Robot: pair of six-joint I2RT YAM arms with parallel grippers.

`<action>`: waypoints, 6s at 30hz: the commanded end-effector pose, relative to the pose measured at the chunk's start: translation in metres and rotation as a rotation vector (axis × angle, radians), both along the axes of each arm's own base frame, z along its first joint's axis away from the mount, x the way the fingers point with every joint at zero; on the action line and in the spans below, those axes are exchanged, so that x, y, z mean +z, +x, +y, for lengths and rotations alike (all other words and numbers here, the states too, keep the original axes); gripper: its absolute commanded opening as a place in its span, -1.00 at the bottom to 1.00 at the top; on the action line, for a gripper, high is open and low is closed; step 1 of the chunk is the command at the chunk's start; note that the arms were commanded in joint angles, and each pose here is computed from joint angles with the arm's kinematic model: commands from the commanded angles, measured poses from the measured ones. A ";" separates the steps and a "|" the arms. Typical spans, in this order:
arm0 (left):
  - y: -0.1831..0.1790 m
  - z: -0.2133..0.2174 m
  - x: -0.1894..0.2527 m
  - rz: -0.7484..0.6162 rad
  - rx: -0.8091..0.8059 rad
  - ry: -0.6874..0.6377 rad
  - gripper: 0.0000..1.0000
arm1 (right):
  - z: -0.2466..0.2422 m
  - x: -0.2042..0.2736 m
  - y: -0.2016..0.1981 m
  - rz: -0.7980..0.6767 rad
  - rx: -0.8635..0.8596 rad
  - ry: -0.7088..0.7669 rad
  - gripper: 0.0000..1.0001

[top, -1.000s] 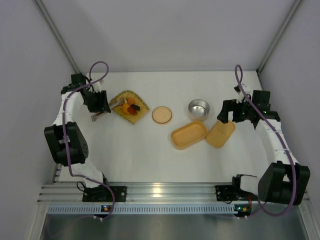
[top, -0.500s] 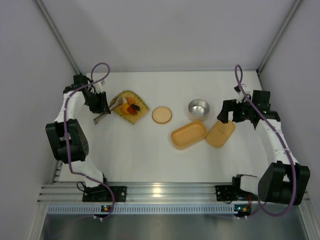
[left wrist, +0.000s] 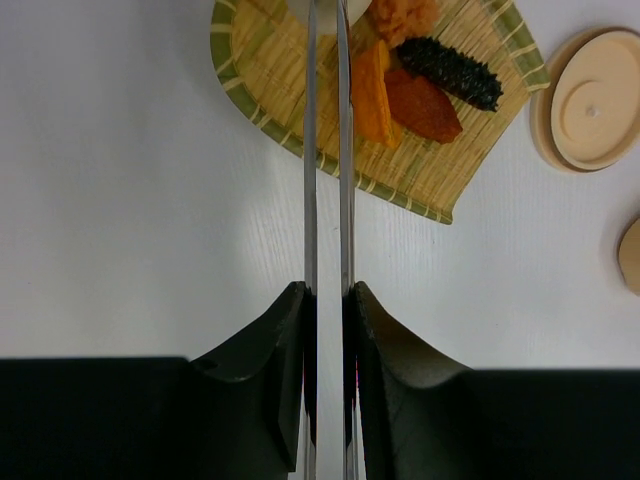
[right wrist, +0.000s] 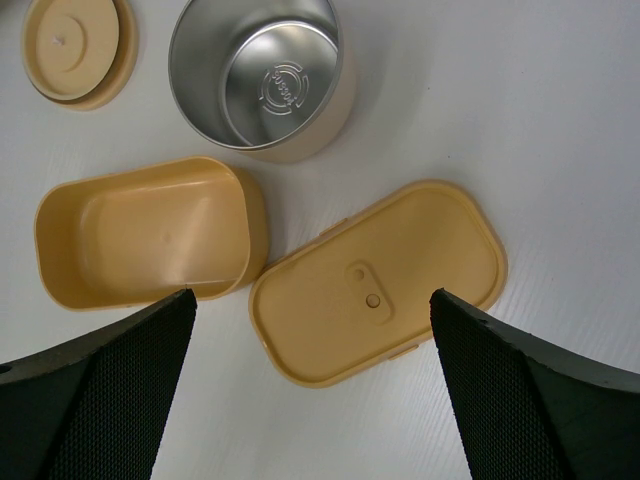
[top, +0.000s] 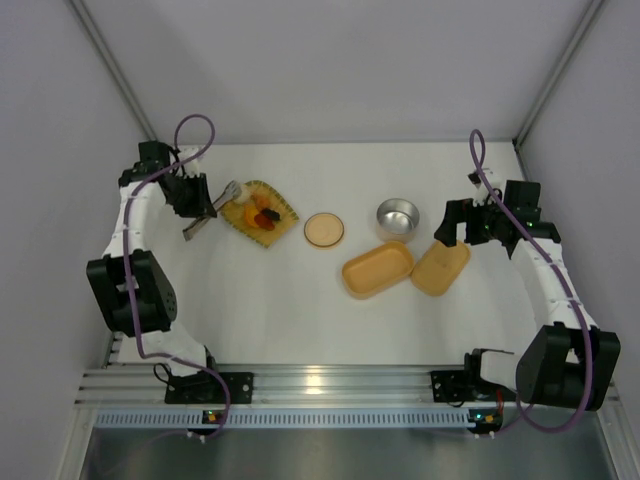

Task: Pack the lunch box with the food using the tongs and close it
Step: Pick up the fake food from the plate, then place the fake food in the packing box, then pick up the fake food from the plate.

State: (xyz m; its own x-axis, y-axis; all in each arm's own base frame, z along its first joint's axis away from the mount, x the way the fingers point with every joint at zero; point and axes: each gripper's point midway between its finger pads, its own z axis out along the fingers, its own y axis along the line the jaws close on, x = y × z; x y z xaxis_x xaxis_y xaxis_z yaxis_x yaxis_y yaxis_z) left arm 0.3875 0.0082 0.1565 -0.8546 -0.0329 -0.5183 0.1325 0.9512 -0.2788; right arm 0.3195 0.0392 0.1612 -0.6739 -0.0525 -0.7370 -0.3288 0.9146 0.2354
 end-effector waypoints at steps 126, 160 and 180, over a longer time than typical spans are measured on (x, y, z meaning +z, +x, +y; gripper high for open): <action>-0.049 -0.020 0.059 -0.163 -0.237 -0.075 -0.03 | -0.045 0.054 0.013 -0.107 -0.198 0.144 0.98; -0.035 0.004 0.004 -0.033 -0.196 -0.010 -0.01 | -0.045 0.050 0.014 -0.097 -0.201 0.145 0.99; -0.018 0.015 0.024 -0.092 -0.084 0.131 -0.73 | -0.045 0.052 0.014 -0.103 -0.201 0.144 0.98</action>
State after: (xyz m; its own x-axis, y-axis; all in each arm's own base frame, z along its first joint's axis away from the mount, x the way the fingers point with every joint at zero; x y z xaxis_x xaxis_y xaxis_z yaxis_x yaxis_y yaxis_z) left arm 0.3569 0.0135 0.1512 -0.8544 0.1294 -0.5033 0.2626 0.9433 -0.2032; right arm 0.3239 -0.0056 0.1957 -0.6315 0.1985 -0.7496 -0.1399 0.9216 0.3619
